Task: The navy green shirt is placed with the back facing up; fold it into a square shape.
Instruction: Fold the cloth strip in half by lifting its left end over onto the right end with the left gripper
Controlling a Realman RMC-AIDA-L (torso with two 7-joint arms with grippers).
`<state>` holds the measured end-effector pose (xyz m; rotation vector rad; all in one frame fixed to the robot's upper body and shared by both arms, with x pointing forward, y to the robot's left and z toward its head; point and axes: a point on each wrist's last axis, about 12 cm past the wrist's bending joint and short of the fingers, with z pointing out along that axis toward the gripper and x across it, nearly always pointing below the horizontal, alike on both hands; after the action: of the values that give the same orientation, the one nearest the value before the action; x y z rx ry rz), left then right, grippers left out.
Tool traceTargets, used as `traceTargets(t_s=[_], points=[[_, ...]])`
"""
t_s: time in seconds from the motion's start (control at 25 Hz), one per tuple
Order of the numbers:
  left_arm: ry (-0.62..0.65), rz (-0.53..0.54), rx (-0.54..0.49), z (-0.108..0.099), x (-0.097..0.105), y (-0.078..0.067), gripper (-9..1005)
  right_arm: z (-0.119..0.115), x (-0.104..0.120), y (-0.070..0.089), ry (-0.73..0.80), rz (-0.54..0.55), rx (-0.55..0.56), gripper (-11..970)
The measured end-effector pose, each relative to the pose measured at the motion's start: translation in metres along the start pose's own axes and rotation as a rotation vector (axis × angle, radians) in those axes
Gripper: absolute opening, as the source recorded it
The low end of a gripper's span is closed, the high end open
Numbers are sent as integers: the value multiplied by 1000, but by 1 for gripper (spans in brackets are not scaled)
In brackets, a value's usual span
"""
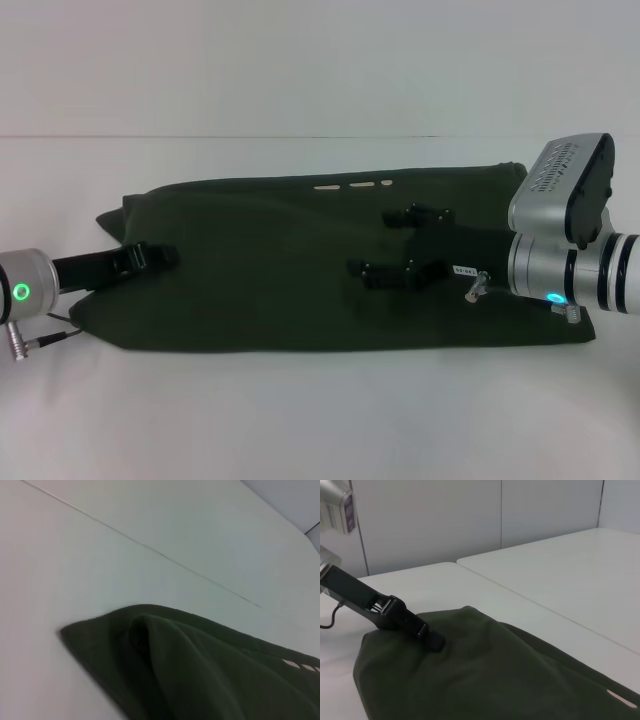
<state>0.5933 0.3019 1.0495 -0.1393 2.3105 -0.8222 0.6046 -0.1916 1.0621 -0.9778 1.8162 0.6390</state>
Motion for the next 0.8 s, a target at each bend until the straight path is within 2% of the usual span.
traceTargets(t_s=[0.16,0.4,0.6,0.8], points=[[4,18,-1,1,-2,-1,242,0,0,0,-1,-1,-1,947],[1,24,-18,-4,-7,5,148,0,0,0,-1,-1,-1,947],[14,35,-58,-19,-18,18,147,0,-1,0,-2,-3,0,947],[11,17,-125,-49,-33,43,145,-1,0,-1,1,-1,3,947]])
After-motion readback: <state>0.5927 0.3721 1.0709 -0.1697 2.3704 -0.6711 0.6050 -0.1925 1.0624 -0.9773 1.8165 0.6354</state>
